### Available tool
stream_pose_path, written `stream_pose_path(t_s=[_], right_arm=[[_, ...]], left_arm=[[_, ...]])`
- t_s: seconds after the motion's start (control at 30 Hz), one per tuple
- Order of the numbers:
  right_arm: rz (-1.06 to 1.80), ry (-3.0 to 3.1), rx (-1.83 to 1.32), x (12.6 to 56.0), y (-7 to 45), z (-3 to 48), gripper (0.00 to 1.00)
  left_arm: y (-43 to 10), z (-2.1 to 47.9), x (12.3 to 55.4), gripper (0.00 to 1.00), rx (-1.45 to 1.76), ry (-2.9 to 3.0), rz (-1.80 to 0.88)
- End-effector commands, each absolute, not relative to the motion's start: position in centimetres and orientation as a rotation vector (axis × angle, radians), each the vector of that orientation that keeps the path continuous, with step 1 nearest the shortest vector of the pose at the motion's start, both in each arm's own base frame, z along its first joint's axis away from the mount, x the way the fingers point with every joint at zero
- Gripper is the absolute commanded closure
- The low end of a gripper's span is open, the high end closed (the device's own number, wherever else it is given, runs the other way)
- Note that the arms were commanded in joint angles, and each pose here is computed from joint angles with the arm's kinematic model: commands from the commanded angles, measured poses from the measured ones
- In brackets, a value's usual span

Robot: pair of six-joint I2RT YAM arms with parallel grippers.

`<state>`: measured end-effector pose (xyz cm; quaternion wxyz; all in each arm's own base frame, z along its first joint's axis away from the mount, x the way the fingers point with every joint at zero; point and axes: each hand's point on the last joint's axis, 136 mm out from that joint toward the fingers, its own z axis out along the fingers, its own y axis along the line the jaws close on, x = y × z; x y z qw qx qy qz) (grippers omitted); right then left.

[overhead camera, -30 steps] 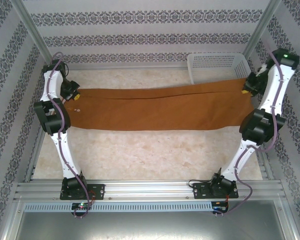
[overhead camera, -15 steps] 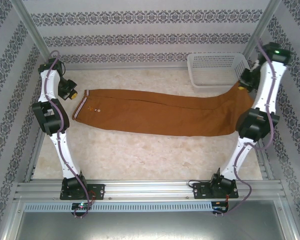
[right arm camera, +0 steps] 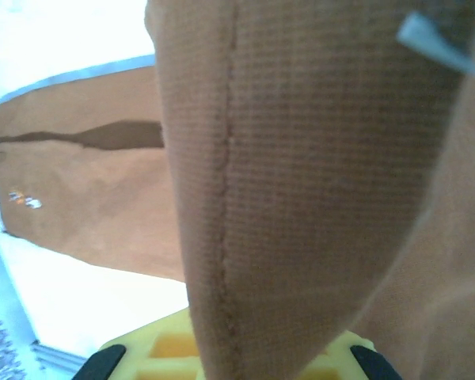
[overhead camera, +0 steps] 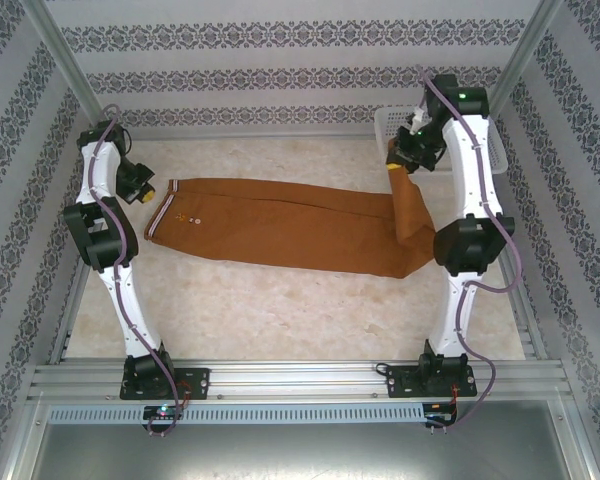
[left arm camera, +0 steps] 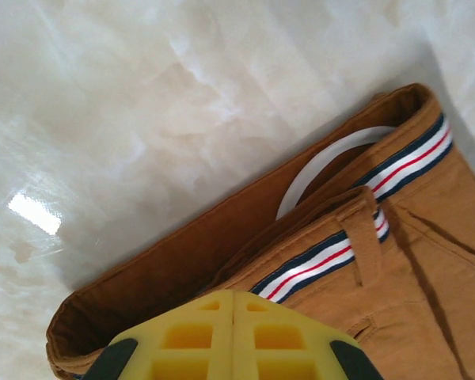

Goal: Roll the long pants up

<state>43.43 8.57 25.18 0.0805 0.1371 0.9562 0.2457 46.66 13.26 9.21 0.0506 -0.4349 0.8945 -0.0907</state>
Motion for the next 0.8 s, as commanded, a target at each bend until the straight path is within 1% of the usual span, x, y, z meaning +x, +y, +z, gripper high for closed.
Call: stream_pose_path(t_s=[0.0,0.2,0.37,0.47,0.77], right_arm=[[0.976,2.754,0.369,44.1,13.5,28.3,1.0],[1.224,2.646,0.243,45.6,22.0,30.2,1.0],[1.438,2.532,0.102,46.9,30.6,30.8,1.0],[1.541,2.472,0.052,47.7,34.8,30.4,1.0],[1.762,2.331,-0.01,49.7,43.8,27.6,1.0]], left_arm=[[13.7,10.2,45.8,1.0,-1.318,2.717,-0.274],[13.4,10.4,46.4,1.0,-1.323,2.698,-0.321],[13.0,10.6,46.8,1.0,-1.323,2.684,-0.369],[12.9,10.6,46.7,1.0,-1.319,2.686,-0.377],[12.5,9.9,46.3,1.0,-1.327,2.697,-0.391]])
